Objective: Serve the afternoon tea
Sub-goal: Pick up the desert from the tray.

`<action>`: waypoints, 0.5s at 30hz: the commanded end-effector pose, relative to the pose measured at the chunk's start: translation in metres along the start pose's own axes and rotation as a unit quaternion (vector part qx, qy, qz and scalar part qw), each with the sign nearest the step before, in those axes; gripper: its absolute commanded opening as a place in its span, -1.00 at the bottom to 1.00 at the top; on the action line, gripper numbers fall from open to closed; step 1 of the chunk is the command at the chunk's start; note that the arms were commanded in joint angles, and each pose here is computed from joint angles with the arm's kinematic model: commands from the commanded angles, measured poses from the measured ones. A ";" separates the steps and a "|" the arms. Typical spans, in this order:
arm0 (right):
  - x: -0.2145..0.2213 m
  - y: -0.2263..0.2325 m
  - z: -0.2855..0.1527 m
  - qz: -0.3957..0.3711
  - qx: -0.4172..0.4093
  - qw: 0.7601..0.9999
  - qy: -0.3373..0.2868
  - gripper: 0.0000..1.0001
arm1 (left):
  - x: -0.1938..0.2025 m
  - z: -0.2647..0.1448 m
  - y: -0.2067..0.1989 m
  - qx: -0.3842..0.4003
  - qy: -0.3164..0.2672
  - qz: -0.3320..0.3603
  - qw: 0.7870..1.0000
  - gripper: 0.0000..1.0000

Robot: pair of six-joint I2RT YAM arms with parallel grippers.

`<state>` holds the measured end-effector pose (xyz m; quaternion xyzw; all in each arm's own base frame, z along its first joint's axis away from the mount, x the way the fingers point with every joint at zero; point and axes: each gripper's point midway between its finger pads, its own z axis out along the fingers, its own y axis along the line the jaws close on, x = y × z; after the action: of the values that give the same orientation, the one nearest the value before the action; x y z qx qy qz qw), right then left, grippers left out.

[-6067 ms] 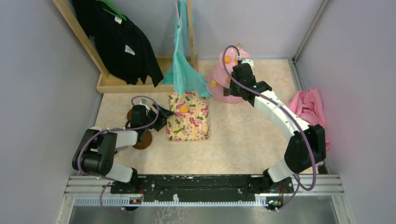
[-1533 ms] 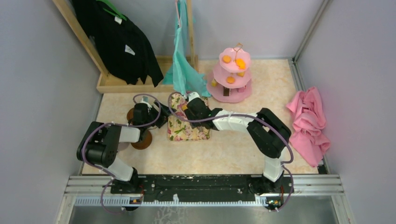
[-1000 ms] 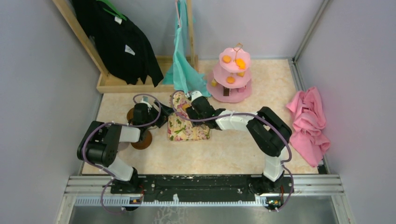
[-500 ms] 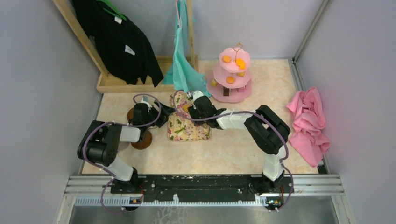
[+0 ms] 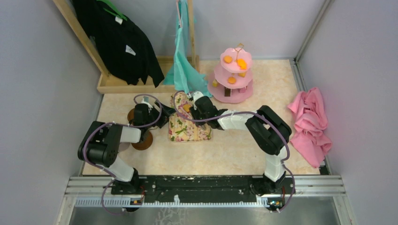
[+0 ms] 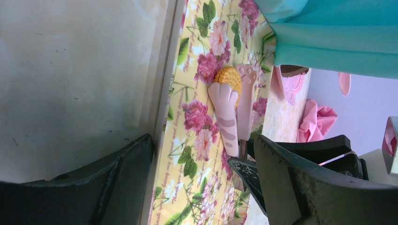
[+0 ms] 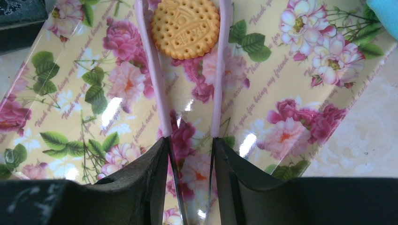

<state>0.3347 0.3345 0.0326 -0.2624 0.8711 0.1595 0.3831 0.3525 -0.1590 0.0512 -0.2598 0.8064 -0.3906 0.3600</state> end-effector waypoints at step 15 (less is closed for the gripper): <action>-0.033 0.005 -0.041 0.012 0.003 1.000 -0.017 -0.77 | 0.006 -0.013 0.015 -0.041 0.005 -0.004 0.999 0.69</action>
<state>0.3197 0.3227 0.0370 -0.2656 0.8837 0.1506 0.3547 0.3456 -0.1559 0.0520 -0.2665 0.8122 -0.3811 0.3521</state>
